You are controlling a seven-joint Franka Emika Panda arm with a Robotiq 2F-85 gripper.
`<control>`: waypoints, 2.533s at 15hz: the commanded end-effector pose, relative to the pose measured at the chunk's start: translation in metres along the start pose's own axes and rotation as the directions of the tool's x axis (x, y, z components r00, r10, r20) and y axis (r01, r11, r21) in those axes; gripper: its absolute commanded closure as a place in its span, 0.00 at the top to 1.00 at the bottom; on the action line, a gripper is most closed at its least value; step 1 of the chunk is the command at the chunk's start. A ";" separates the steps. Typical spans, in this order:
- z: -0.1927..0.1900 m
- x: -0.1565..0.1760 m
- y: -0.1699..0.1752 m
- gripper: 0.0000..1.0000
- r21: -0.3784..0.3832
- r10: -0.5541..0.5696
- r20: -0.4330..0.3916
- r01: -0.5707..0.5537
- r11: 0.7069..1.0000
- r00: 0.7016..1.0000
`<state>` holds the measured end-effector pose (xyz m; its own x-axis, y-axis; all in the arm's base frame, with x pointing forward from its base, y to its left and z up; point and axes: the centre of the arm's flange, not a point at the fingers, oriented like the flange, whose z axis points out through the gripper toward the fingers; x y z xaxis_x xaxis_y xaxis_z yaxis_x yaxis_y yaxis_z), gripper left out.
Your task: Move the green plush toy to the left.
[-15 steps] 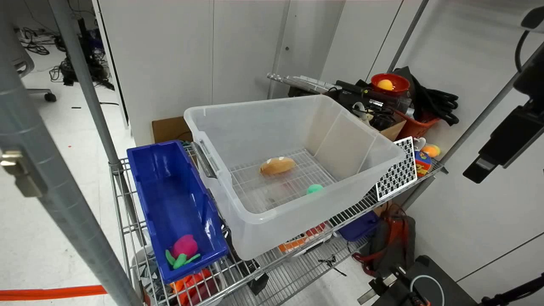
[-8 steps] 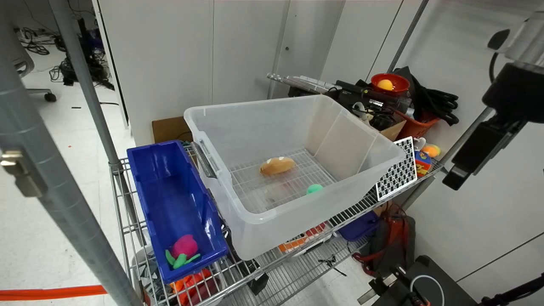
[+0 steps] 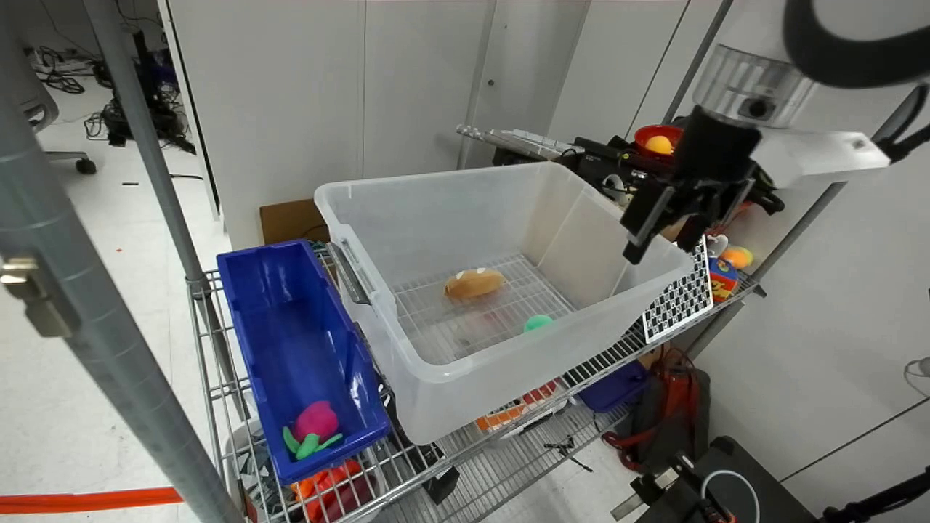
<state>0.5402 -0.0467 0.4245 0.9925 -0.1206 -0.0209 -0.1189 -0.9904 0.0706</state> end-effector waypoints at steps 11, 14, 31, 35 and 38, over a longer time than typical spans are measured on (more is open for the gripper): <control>0.234 0.153 -0.047 1.00 -0.037 0.204 0.154 -0.200 0.979 0.967; 0.264 0.163 -0.053 1.00 -0.077 0.221 0.136 -0.213 0.974 0.966; 0.336 0.176 -0.036 0.65 -0.297 0.297 0.243 -0.220 0.929 0.924; 0.321 0.184 -0.036 0.34 -0.328 0.270 0.189 -0.199 0.923 0.944; 0.304 0.189 -0.029 0.12 -0.367 0.250 0.142 -0.183 0.912 0.958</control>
<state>0.7116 -0.0559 0.0995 0.9065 -0.3811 -0.1814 -0.2898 -0.8745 0.3889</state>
